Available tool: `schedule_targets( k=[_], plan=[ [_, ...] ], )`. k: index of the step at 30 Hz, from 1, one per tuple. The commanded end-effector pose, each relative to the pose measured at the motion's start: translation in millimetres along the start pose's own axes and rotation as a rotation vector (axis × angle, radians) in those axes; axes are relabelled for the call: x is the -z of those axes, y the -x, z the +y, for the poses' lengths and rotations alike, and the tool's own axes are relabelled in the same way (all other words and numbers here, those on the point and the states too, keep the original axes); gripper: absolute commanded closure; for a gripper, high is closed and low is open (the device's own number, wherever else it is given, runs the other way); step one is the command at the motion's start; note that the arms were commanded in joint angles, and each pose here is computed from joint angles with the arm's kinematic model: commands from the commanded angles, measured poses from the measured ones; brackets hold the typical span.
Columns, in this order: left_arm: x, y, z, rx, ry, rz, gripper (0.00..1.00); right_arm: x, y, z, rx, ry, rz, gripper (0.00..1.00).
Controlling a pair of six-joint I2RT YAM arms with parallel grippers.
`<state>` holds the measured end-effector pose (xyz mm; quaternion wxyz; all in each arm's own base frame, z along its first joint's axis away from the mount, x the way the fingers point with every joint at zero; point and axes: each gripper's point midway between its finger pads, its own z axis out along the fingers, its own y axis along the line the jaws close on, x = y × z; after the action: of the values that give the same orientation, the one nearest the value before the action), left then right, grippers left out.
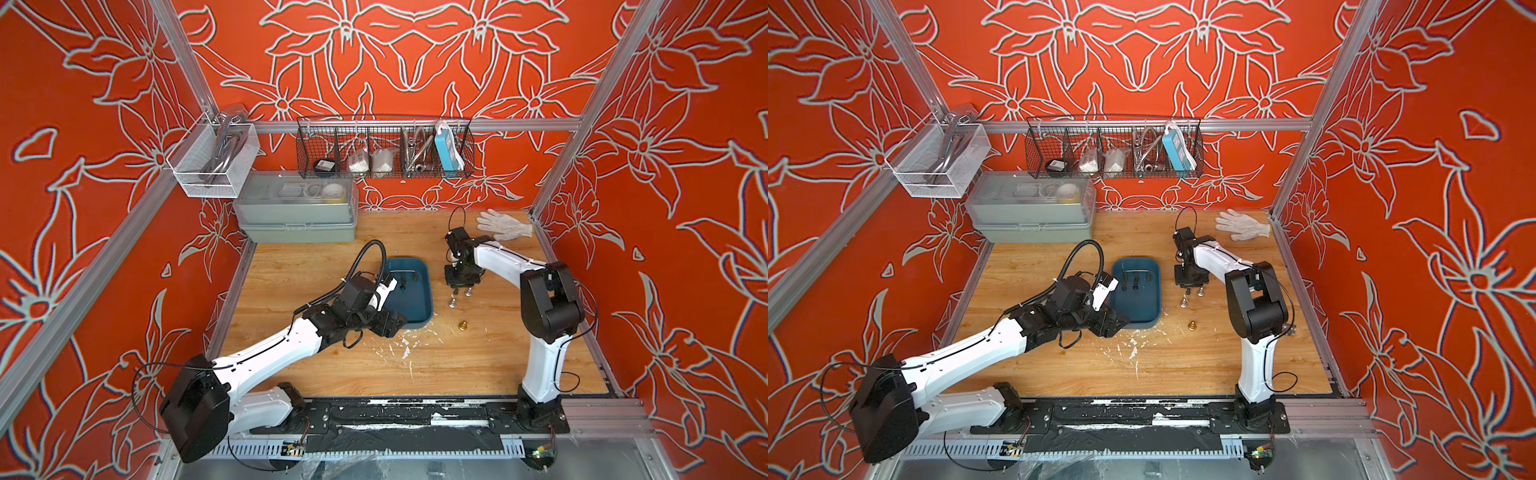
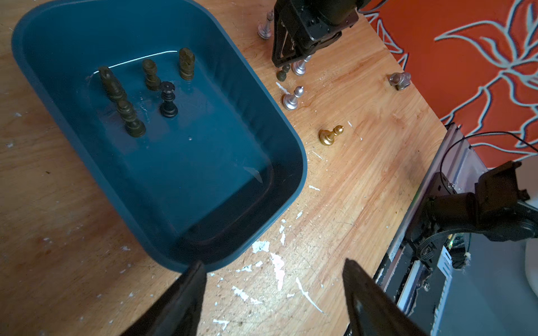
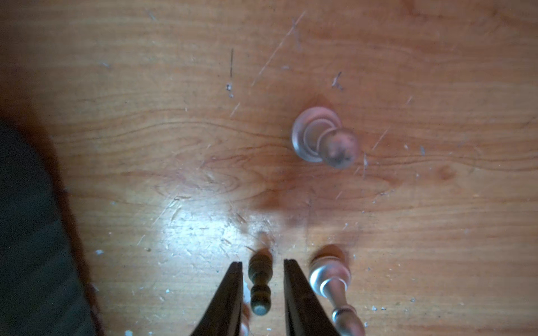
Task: Put the chess pieces into the storage box
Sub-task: Pick up the chess piece at the center of the board.
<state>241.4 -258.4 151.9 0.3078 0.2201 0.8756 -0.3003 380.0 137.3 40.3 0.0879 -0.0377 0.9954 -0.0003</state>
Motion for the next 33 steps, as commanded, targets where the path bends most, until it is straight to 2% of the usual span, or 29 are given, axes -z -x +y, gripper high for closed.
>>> schedule_targets(
  k=[1, 13, 33],
  plan=[
    [1.3, 9.1, -8.0, -0.018, -0.018, -0.013, 0.26, -8.7, -1.4, -2.4, -0.003, -0.028, 0.016, 0.72],
    [-2.0, 7.8, -7.6, -0.013, -0.015, -0.003, 0.26, -12.7, 1.8, 1.5, -0.002, -0.011, 0.006, 0.81],
    [0.4, 12.8, -7.3, -0.026, 0.006, 0.001, 0.26, -15.0, 4.9, 2.7, -0.006, -0.01, 0.005, 0.85]
  ],
)
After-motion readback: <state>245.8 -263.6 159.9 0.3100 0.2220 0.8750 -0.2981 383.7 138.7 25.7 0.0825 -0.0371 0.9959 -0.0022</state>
